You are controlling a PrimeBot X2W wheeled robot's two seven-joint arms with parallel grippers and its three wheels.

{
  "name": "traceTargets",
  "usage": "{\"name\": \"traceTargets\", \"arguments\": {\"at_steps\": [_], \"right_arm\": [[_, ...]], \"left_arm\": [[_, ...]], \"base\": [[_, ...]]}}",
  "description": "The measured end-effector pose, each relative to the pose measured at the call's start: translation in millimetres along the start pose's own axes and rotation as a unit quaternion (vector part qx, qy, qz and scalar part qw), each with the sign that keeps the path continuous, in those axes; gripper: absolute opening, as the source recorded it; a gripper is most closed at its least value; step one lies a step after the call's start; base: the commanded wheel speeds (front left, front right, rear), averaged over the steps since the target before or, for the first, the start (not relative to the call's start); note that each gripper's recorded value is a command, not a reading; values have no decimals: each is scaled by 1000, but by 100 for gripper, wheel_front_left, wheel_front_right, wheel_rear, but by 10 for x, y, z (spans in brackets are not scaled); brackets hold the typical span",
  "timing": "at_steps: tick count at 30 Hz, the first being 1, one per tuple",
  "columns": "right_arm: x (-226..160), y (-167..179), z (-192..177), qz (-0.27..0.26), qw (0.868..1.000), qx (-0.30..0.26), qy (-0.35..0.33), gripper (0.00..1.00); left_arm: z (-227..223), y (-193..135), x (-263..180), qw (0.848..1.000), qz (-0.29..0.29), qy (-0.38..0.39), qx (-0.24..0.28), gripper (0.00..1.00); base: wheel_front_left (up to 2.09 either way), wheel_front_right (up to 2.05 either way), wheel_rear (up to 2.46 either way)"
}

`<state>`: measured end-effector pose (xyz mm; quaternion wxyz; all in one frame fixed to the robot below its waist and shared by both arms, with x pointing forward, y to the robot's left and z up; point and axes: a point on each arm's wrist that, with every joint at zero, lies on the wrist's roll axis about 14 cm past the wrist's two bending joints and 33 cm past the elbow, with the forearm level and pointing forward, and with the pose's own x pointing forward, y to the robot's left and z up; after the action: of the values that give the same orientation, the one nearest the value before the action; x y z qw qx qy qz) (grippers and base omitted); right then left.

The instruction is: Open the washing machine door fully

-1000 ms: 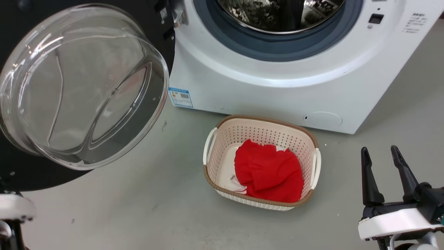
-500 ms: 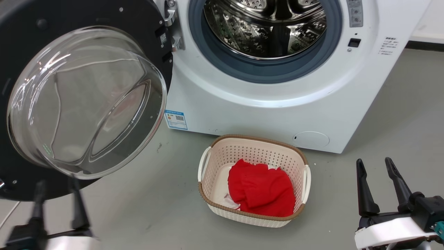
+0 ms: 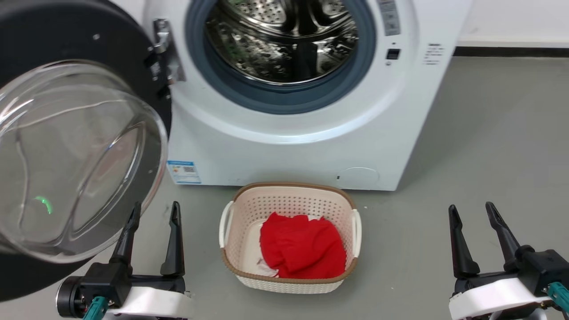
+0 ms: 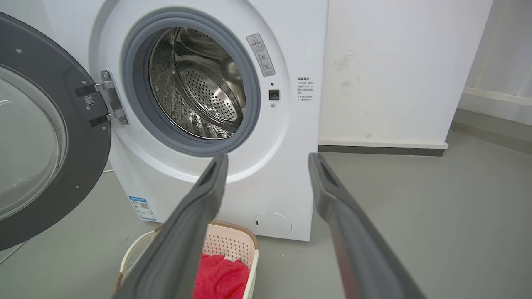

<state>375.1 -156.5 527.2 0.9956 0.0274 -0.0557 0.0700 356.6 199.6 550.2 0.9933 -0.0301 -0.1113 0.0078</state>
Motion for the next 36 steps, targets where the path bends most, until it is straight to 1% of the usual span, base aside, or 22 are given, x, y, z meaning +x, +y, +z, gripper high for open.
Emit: {"name": "traceTargets", "arguments": {"at_steps": [3,9,30,31,36], "right_arm": [[-81,-78,23,-13,1000,-3,-1,100],[-227,-155,53,-29,1000,-5,-2,100],[-225,-141,16,-27,1000,2,2,100],[-226,-142,8,-27,1000,3,3,0],[-298,-152,-176,-31,999,7,33,0]], "left_arm": [[-40,-126,54,1000,-20,4,-1,100],[-81,-226,50,999,-36,10,-2,100],[-143,-173,14,999,-29,21,6,100],[-150,-174,12,999,-29,22,7,0],[-362,-169,-84,998,-26,59,0,0]], "base": [[0,0,0],[0,0,0],[0,0,0],[0,0,0],[0,0,0]]}}
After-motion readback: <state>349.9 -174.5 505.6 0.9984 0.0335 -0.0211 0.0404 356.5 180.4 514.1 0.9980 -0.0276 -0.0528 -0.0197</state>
